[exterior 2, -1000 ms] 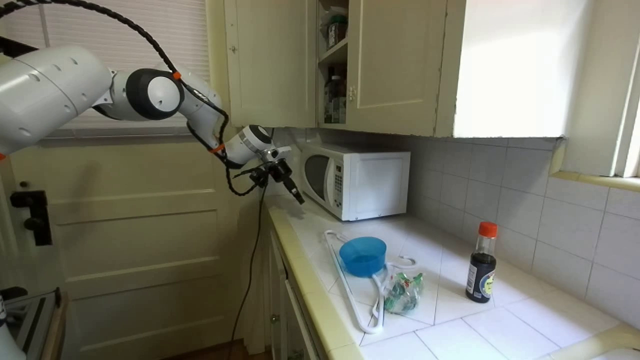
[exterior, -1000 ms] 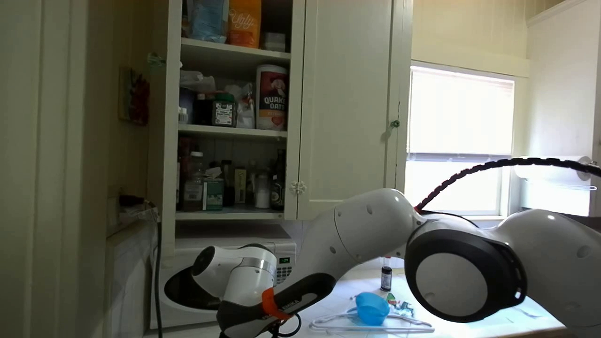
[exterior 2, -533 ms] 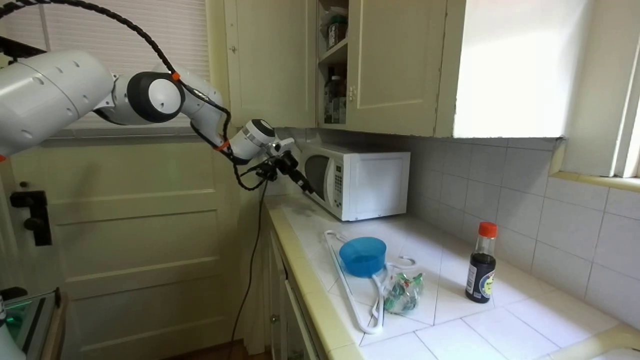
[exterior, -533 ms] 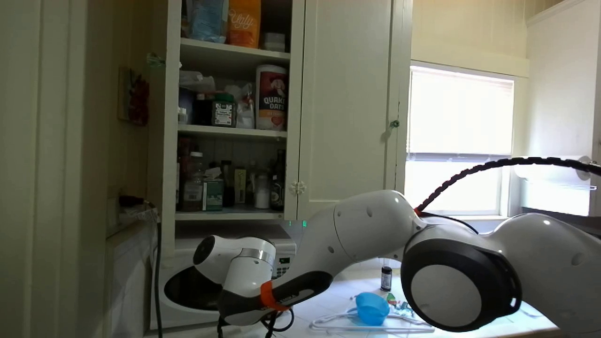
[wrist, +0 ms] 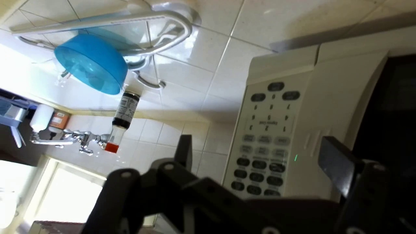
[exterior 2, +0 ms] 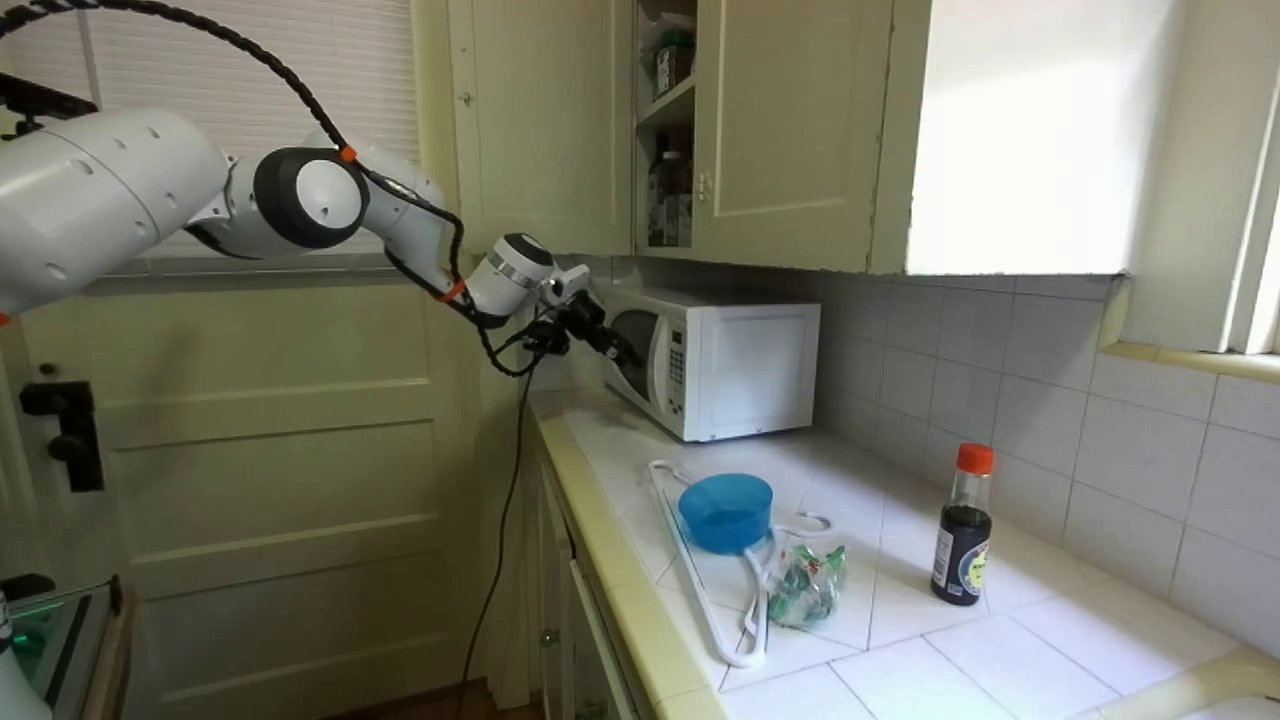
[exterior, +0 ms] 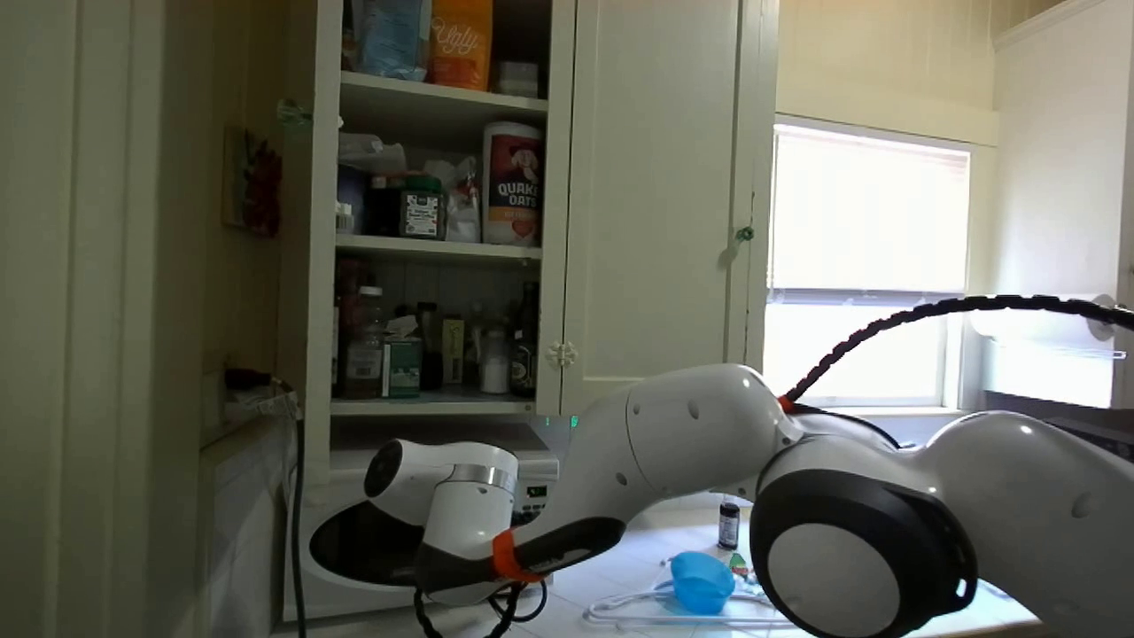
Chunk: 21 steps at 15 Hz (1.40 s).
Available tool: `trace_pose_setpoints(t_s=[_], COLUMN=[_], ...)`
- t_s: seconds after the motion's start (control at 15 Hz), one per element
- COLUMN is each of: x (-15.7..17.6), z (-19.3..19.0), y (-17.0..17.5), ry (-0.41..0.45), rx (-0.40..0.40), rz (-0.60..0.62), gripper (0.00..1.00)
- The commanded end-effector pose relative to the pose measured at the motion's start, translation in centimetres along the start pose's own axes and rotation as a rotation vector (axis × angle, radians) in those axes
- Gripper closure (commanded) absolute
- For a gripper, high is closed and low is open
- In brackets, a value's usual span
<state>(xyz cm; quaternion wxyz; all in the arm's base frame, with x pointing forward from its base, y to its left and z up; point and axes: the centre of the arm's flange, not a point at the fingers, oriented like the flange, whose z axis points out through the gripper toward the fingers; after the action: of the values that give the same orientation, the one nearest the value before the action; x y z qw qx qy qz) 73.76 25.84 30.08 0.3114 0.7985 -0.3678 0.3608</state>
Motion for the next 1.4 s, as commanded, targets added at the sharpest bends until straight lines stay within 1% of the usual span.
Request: trace_pose_setpoints(t_s=[0.0, 0.07, 0.2, 0.6, 1.13, 1.2, 1.27, 1.33], x=[0.3, 0.0, -0.6, -0.6, 0.8, 0.9, 1.0, 1.0], z=[-0.2, -0.5, -0.9, -1.5, -0.2, 0.0, 0.1, 0.2], y=[-2.7, -3.1, -3.8, -4.9, -4.2, -4.1, -4.1, -4.1], ry=[0.087, 0.076, 0.090, 0.168, 0.170, 0.166, 0.168, 0.168], rx=[-0.026, -0.019, -0.011, -0.016, -0.031, -0.031, -0.031, -0.032], rz=[0.067, 0.035, 0.007, 0.041, 0.079, 0.078, 0.077, 0.077], gripper=[0.00, 0.00, 0.00, 0.00, 0.00, 0.25, 0.25, 0.32])
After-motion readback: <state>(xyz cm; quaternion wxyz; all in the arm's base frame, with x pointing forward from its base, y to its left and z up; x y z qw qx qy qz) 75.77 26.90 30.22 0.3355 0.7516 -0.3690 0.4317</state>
